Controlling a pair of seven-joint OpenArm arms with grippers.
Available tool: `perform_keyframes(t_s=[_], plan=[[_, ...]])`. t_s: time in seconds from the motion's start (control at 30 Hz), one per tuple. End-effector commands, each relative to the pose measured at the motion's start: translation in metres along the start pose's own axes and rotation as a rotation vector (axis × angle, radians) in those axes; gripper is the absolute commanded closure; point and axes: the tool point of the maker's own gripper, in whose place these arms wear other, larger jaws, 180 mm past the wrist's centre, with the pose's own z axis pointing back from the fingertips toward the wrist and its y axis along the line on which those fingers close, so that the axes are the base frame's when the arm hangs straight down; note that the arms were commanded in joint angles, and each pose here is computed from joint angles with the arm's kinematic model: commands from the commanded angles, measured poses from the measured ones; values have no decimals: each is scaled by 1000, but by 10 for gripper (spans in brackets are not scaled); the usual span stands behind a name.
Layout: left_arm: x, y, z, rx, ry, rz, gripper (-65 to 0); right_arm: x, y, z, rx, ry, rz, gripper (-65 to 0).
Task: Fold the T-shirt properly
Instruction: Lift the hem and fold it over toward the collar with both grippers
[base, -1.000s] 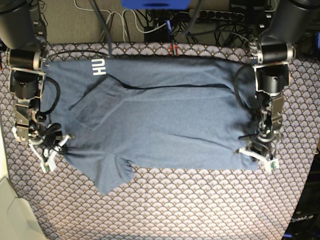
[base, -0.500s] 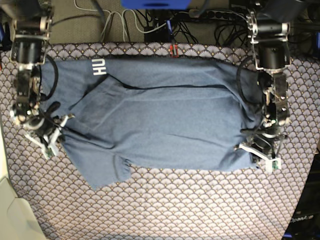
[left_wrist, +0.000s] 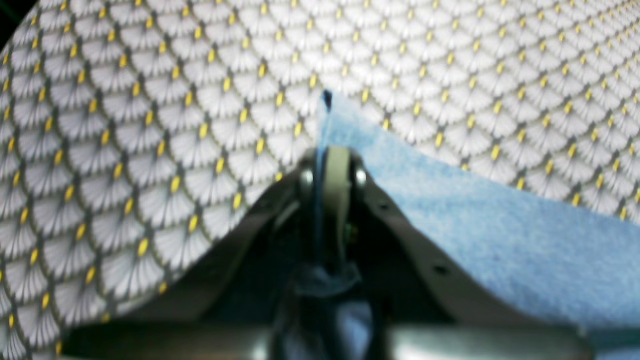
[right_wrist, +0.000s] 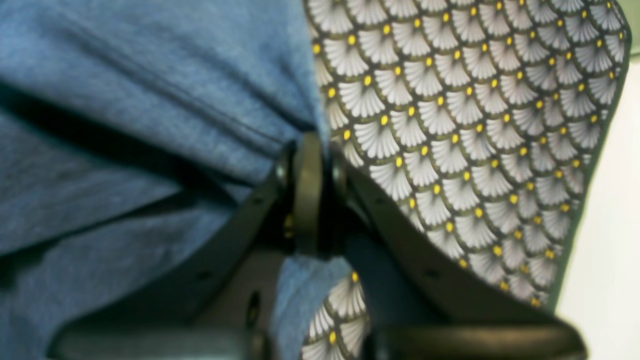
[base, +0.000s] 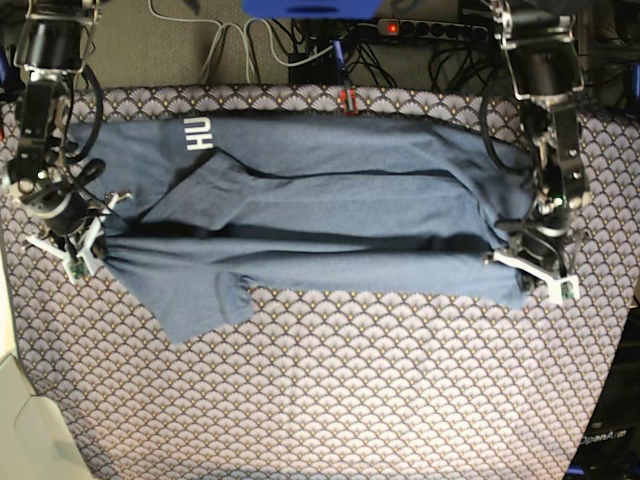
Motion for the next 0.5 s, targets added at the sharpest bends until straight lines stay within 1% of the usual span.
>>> perform_keyframes(t_s=[0.0,0.07,0.2,0.33,0.43,0.47], plan=[[24,1,2,1,-65,-11,-9,14,-11,8,-27,-49,23,0],[21,-3,8,-10,-49,-10,-9,12,-5,15,-23,-49,40,0],[29,8,27,-7,-56,78,-8,6,5,27,-15,-47,68,0],[29,20,33,9,-22,117,-8,0,-7,37,-55,-43,48,0],[22,28,38,26,-3,121,-8,-9,-7,43,-21,-27,70,0],[20,28,39,27,2,119,-8,-12,-10,45,-23,-24,66,0]])
